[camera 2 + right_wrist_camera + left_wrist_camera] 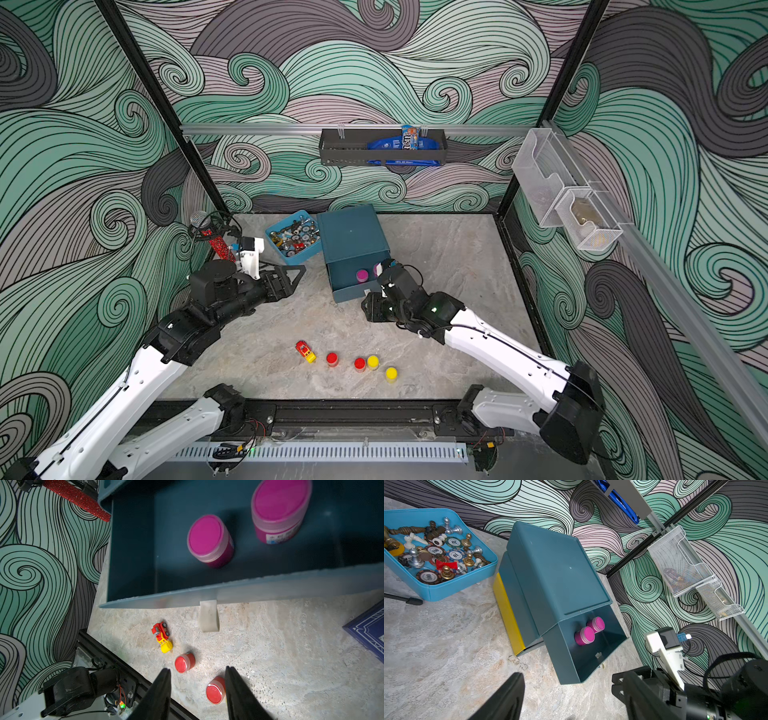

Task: Put the paint cans in the drawer according to color
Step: Close the drawer in the storage box.

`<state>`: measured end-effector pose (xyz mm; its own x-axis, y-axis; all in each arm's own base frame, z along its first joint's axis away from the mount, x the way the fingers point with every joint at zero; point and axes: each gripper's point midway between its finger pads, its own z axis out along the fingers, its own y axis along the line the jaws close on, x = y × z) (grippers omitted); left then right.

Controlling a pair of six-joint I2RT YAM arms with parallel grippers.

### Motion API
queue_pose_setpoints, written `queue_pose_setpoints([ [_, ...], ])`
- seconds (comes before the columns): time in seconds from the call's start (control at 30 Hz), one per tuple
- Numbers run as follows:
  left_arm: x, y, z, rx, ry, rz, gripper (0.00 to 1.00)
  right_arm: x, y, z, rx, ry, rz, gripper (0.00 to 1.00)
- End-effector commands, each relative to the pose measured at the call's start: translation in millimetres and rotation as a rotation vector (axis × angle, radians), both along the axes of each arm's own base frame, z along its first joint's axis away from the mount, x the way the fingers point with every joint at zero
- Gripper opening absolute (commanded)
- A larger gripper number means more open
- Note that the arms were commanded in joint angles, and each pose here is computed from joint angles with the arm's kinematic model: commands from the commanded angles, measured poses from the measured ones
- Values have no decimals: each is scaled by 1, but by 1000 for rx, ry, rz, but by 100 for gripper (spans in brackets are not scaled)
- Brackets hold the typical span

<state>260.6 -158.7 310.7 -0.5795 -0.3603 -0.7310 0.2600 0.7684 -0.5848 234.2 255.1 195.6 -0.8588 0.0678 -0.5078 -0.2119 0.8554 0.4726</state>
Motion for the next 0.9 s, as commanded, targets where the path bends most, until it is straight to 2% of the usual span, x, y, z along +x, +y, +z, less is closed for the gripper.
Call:
queue_pose_setpoints([
  [0.0, -6, -1, 17, -7, -31, -20, 77, 14, 1, 2, 1, -42, -30, 41],
  [0.17, -7, -1, 18, -9, -32, -21, 77, 28, 1, 8, 5, -82, -54, 29],
  [0.5, -8, 0, 15, -9, -29, -20, 77, 52, 10, 15, 17, -134, -72, 31],
  [0.87, -7, 0, 16, -9, -33, -19, 77, 99, 24, 32, 73, -215, -118, 31],
])
